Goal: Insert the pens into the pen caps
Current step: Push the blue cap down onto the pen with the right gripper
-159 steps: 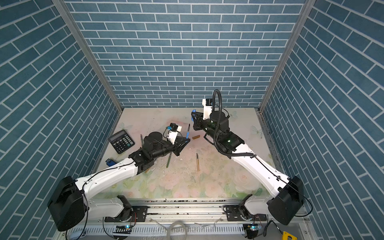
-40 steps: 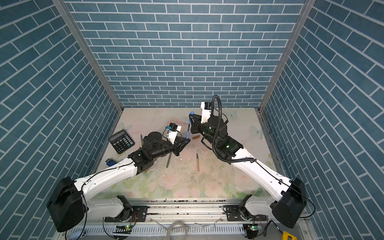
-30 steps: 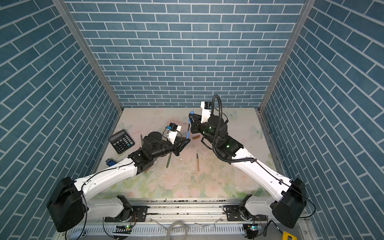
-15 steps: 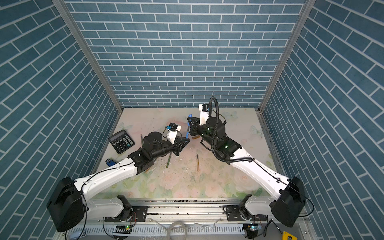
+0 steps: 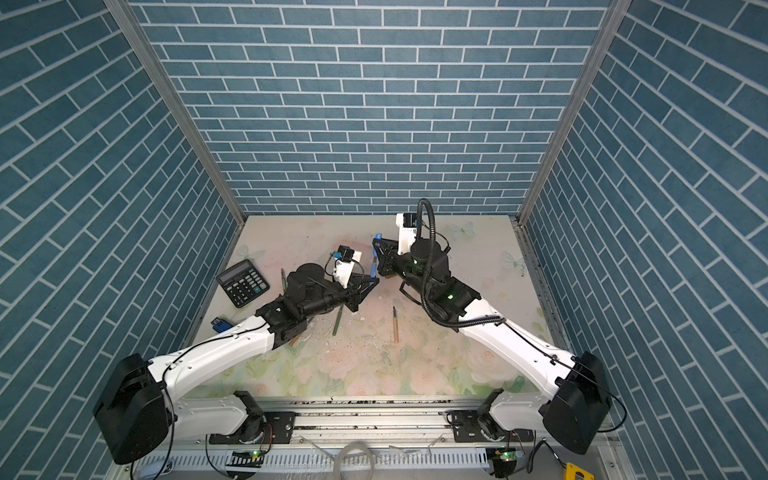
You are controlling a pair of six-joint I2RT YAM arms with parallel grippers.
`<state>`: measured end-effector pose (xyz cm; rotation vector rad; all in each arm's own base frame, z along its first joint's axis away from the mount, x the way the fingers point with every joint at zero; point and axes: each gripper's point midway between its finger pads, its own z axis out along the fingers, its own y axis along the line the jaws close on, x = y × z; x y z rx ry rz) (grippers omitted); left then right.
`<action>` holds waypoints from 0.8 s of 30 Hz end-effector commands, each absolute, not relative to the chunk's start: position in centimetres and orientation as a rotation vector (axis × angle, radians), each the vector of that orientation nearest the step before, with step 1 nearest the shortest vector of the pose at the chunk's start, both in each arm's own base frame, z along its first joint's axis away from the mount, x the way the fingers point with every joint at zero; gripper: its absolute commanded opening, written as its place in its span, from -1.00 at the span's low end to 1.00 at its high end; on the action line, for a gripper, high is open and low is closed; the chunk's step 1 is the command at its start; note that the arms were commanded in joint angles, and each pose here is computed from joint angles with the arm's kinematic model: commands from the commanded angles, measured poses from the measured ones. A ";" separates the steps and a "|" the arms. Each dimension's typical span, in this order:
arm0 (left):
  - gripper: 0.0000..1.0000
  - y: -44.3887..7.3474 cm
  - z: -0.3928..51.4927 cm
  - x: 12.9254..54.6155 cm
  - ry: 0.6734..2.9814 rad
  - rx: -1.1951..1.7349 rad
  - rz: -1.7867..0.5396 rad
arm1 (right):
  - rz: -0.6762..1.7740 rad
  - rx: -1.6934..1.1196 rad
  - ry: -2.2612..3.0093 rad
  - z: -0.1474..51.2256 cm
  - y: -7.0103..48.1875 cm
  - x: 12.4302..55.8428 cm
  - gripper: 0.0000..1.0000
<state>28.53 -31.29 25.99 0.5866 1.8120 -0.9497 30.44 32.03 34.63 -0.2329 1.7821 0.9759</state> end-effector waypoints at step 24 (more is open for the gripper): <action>-1.00 -29.6 31.0 30.6 1.646 0.511 -0.951 | 0.988 -0.359 1.852 34.5 32.6 27.0 -0.16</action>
